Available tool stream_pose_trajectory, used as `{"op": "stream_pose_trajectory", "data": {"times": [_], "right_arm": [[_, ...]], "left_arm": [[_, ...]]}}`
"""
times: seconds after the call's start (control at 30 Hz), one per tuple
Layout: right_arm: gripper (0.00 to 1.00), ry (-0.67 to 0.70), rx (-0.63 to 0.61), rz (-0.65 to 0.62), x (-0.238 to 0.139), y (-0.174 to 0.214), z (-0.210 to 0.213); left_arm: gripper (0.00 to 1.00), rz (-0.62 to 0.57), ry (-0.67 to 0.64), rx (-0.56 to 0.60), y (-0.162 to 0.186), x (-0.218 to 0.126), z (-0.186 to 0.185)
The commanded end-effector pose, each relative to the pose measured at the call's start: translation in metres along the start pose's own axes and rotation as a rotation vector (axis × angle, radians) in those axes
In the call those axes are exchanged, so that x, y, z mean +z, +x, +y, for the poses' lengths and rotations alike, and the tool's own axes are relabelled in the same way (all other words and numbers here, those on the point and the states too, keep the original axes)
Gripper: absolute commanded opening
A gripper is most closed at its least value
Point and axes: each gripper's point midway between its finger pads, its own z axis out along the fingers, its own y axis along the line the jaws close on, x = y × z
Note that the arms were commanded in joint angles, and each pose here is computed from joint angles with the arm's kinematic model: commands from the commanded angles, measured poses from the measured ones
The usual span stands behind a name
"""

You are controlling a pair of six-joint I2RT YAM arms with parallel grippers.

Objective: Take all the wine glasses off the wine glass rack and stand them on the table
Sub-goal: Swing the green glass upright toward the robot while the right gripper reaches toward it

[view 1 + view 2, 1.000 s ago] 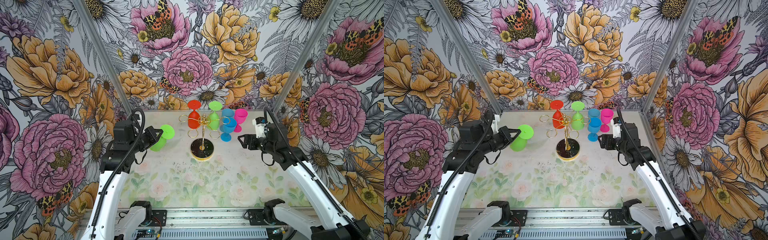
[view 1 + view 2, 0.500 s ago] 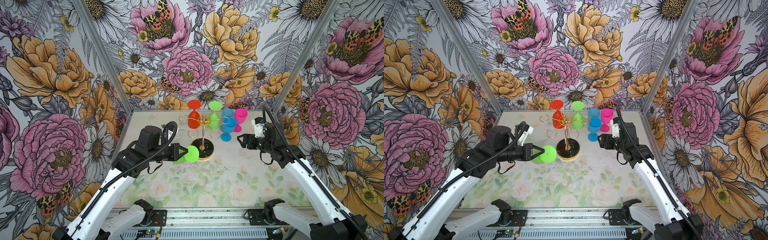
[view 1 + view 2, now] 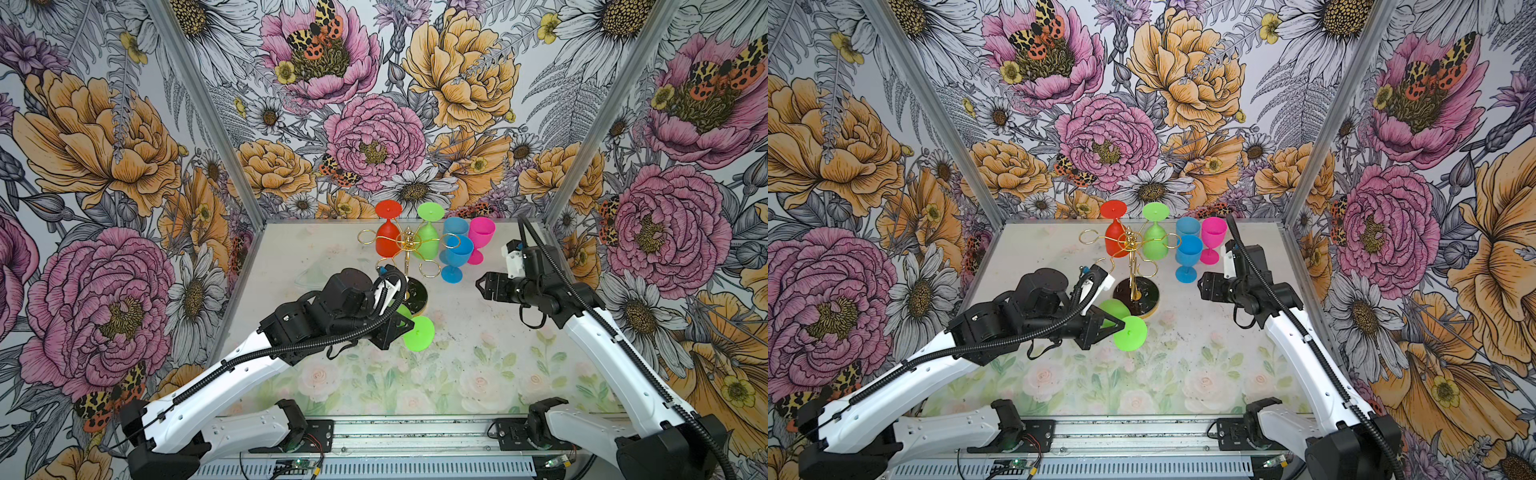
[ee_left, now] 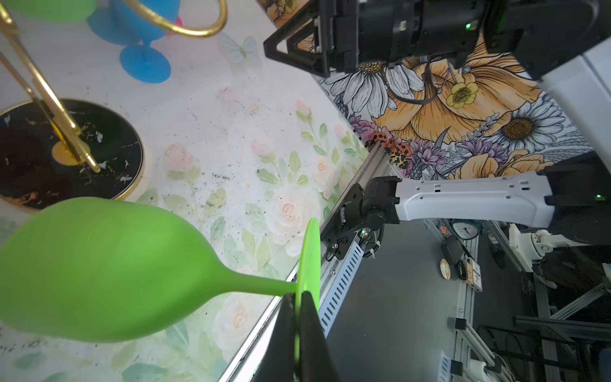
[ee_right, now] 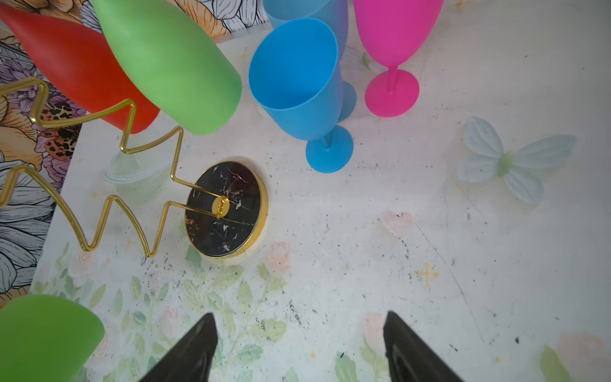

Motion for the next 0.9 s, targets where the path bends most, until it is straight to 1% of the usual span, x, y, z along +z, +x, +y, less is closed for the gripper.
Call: {"op": "stream_pose_trajectory", "data": {"times": [0.0, 0.1, 0.27, 0.37, 0.5, 0.6, 0.67, 0.77, 0.87], "right_arm": [[0.8, 0.03, -0.014, 0.027, -0.011, 0.0, 0.001], [0.8, 0.006, -0.02, 0.056, -0.013, 0.003, 0.007], [0.8, -0.084, -0.017, 0.085, -0.017, 0.004, 0.025], [0.8, -0.095, -0.021, 0.091, -0.022, 0.003, 0.028], [0.8, -0.093, -0.035, 0.106, -0.029, 0.003, 0.03], [0.8, -0.183, -0.032, 0.113, -0.038, -0.001, 0.048], [0.8, -0.206, -0.033, 0.096, -0.045, -0.007, 0.054], [0.8, -0.215, -0.038, 0.085, -0.051, -0.013, 0.059], [0.79, -0.24, -0.04, 0.102, -0.051, -0.014, 0.065]], "left_arm": [[0.0, -0.126, 0.002, 0.134, -0.023, 0.012, -0.011], [0.0, -0.133, 0.038, 0.24, -0.021, 0.023, -0.026], [0.0, -0.118, 0.089, 0.391, -0.009, 0.042, -0.043], [0.0, -0.123, 0.107, 0.483, -0.001, 0.049, -0.047], [0.0, -0.151, 0.14, 0.645, 0.013, 0.052, -0.049], [0.0, -0.18, 0.096, 0.726, 0.019, 0.053, -0.037], [0.0, -0.178, 0.058, 0.786, 0.024, 0.054, -0.029], [0.0, -0.166, 0.009, 0.917, 0.037, 0.055, -0.019], [0.0, -0.163, -0.065, 1.068, 0.048, 0.056, -0.012]]}}
